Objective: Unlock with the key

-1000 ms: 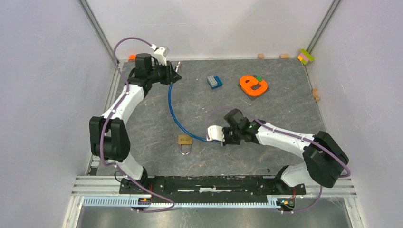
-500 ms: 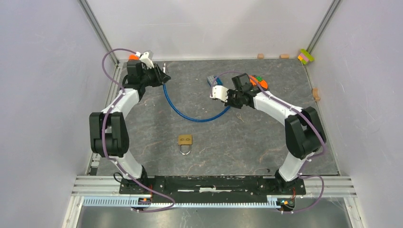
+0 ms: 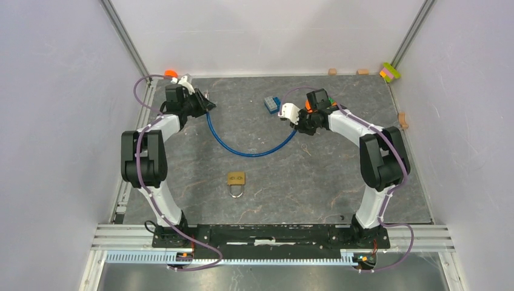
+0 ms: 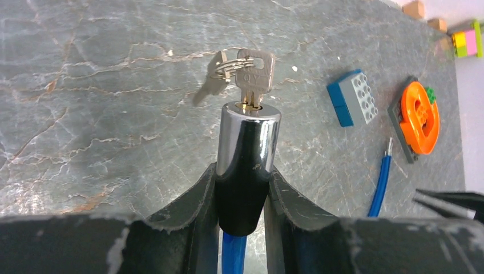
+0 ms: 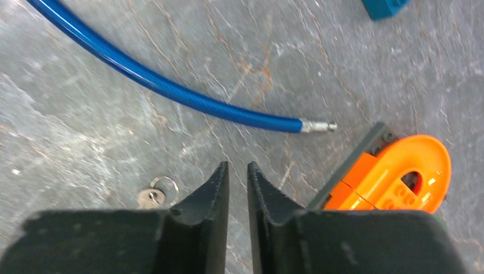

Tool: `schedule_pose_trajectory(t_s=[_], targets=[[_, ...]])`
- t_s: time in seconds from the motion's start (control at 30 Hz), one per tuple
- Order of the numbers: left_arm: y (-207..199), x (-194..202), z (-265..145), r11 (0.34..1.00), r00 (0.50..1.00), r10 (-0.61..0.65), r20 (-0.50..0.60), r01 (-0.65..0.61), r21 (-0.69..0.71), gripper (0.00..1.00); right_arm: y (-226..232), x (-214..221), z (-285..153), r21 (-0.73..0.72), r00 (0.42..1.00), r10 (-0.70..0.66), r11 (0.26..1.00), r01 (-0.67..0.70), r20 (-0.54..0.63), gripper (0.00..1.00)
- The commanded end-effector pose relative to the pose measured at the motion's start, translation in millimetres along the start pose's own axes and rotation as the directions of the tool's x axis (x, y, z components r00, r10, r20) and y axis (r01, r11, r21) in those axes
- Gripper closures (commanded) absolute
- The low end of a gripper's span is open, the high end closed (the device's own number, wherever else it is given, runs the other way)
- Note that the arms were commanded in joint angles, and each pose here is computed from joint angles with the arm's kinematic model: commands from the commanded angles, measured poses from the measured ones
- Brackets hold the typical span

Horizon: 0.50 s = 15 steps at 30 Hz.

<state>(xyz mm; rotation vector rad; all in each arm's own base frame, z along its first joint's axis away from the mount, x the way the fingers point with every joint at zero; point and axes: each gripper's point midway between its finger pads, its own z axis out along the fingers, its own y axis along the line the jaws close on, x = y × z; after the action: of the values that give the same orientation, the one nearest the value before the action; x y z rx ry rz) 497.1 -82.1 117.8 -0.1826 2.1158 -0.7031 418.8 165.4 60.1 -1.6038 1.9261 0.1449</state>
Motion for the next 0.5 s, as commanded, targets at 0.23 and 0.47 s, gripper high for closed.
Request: schedule_pose_trajectory(t_s=[0.23,0.47], targets=[[15.5,-28.5,28.5,0.948,0.937,-0.317,0.148,0.317,0.025,0.98,26.0,-52.6,5.2,-0.07,0.985,-0.051,0.996,0.063,0.167,0.49],[38.6,-14.8,34.3,0.933,0.929,-0.353,0.11,0.359,-0.035,0.81,40.5,-62.4,24.4,-0.118,0.985,-0.072,0.989,0.091,0.159,0.4]])
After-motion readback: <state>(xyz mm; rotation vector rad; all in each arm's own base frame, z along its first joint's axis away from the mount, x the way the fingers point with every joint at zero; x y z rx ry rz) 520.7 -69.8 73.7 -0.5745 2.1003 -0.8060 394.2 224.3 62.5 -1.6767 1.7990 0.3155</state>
